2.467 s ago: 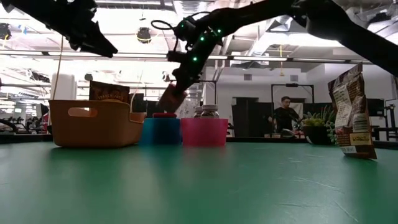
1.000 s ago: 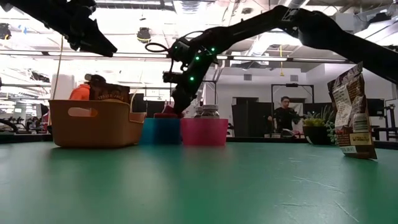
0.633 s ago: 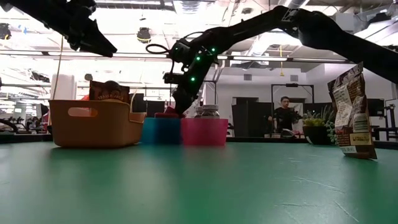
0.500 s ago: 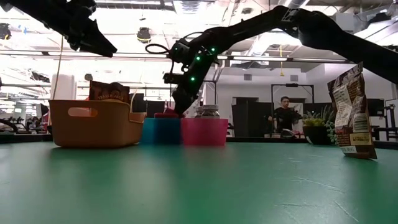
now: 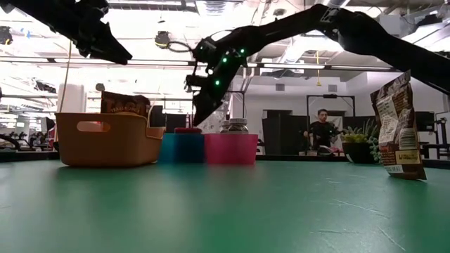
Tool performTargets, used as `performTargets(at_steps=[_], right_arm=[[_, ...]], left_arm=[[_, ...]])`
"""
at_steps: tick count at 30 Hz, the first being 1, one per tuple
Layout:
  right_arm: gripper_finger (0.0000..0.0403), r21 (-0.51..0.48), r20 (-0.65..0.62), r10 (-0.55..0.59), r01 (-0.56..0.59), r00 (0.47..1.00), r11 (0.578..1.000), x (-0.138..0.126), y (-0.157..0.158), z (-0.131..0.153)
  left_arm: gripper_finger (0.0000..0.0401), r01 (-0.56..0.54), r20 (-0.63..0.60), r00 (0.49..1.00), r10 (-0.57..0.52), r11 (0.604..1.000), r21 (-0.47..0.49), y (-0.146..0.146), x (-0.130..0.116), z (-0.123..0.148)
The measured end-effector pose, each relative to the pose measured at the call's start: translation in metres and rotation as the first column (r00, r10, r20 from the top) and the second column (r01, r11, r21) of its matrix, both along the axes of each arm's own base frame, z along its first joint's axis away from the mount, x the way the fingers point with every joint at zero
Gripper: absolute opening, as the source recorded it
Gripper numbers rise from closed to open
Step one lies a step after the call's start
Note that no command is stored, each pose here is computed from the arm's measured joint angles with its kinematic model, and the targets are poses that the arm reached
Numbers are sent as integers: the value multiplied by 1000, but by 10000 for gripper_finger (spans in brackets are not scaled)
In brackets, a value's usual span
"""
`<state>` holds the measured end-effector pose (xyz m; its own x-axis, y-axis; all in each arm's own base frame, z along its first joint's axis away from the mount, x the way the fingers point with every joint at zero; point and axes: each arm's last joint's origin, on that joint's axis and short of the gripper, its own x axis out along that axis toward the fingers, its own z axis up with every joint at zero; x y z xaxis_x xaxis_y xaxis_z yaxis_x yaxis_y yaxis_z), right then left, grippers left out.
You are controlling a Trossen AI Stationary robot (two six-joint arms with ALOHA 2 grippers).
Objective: Sort spices by type
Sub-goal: Put the orange seasoning pack into the orange bin
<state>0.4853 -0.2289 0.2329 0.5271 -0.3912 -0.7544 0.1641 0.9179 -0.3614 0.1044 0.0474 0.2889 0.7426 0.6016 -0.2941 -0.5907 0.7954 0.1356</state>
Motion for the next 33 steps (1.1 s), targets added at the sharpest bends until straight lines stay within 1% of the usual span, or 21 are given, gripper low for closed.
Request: performTargets(at_steps=[4, 7, 10, 14, 19, 25, 30, 33], right_arm=[[333, -29, 33, -17, 18, 999, 999, -8, 5, 26], [333, -1, 41, -39, 39, 998, 999, -17, 18, 50], [333, 32, 30, -34, 33, 999, 999, -25, 42, 71], [333, 62, -15, 28, -27, 1000, 998, -31, 84, 91], [333, 123, -78, 71, -62, 994, 991, -40, 136, 104], [333, 63, -165, 53, -43, 985, 997, -53, 191, 116], [333, 79, -218, 43, -26, 975, 997, -67, 215, 123], [333, 93, -250, 32, -9, 968, 996, -69, 224, 117]], left_arm=[[251, -4, -1, 1000, 4, 1000, 2, 0, 0, 0], [251, -3, -5, 1000, 3, 1000, 7, 0, 0, 0], [251, -4, -4, 1000, 4, 1000, 6, 0, 0, 0], [251, -5, -1, 1000, 5, 1000, 1, 0, 0, 0], [251, 27, 7, 1000, -27, 1000, -13, -1, 1, 0], [251, 42, 32, 999, -41, 998, -39, -1, 1, 1], [251, 59, 35, 998, -57, 996, -67, -1, 4, -1], [251, 78, 18, 997, -77, 993, -88, 1, 10, -4]])
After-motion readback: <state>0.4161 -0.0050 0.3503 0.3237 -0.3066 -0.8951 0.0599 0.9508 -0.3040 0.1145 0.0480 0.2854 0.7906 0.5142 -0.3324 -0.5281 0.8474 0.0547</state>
